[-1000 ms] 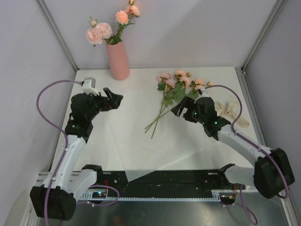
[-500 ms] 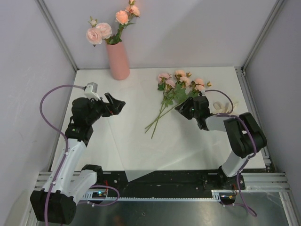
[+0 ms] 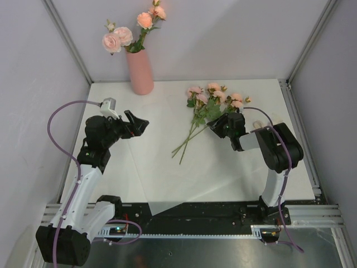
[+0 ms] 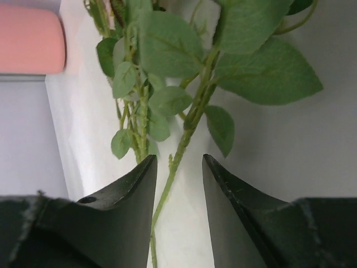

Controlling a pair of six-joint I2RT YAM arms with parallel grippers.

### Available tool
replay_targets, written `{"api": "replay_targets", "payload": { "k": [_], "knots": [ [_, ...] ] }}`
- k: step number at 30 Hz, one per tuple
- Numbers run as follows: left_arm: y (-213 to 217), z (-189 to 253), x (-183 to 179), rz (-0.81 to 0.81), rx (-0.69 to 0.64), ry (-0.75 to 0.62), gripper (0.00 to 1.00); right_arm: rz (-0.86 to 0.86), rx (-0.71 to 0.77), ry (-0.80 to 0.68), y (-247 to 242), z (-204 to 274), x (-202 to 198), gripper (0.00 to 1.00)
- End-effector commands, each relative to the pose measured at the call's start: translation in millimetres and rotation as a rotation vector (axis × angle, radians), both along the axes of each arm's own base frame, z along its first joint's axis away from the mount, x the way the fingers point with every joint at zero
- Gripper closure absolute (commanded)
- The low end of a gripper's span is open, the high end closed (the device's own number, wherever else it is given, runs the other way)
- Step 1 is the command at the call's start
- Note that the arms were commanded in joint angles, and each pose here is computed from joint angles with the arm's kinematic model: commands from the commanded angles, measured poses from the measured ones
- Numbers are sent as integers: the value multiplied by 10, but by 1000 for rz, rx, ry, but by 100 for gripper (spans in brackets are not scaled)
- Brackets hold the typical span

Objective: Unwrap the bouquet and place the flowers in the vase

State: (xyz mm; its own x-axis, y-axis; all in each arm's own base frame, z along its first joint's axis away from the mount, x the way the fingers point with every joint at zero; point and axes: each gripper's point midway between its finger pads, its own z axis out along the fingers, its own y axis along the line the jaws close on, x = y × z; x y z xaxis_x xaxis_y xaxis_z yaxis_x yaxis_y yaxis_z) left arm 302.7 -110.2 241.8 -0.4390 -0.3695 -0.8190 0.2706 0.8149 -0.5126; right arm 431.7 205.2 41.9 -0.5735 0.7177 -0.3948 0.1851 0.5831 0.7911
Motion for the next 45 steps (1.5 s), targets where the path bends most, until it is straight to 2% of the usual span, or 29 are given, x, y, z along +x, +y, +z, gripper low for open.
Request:
{"api": "replay_targets", "payload": {
  "k": [1,12,14,18,20,24,31,37,42,45],
  "knots": [
    [-37,28,-28,-18,-9,-8,0,-59,33,-49,-6,44,252,57],
    [-35,-4,-11,-13,-11,5,0,-99,33,-83,-14,14,431,66],
    [-32,-11,-11,-12,-11,7,0,-104,36,-86,-15,21,448,73],
    [-35,-10,-16,-16,-9,5,0,-94,8,-126,-23,164,462,95],
    [-37,-10,-20,-18,-7,3,0,-87,-7,-149,-40,300,452,99],
    [-38,-9,-12,-18,-8,4,0,-133,-73,-166,-174,595,427,100],
    [-46,12,-23,-24,-10,-1,0,-145,-310,-76,-324,701,157,100],
    [-63,10,-24,-33,-14,2,1,-122,-504,-95,-419,1063,-27,100],
    [-114,31,-35,-63,-25,6,2,14,-569,-224,-320,1553,-162,100],
    [-221,53,-63,-128,-40,13,5,199,-510,-350,-35,1878,-336,100]
  ]
}}
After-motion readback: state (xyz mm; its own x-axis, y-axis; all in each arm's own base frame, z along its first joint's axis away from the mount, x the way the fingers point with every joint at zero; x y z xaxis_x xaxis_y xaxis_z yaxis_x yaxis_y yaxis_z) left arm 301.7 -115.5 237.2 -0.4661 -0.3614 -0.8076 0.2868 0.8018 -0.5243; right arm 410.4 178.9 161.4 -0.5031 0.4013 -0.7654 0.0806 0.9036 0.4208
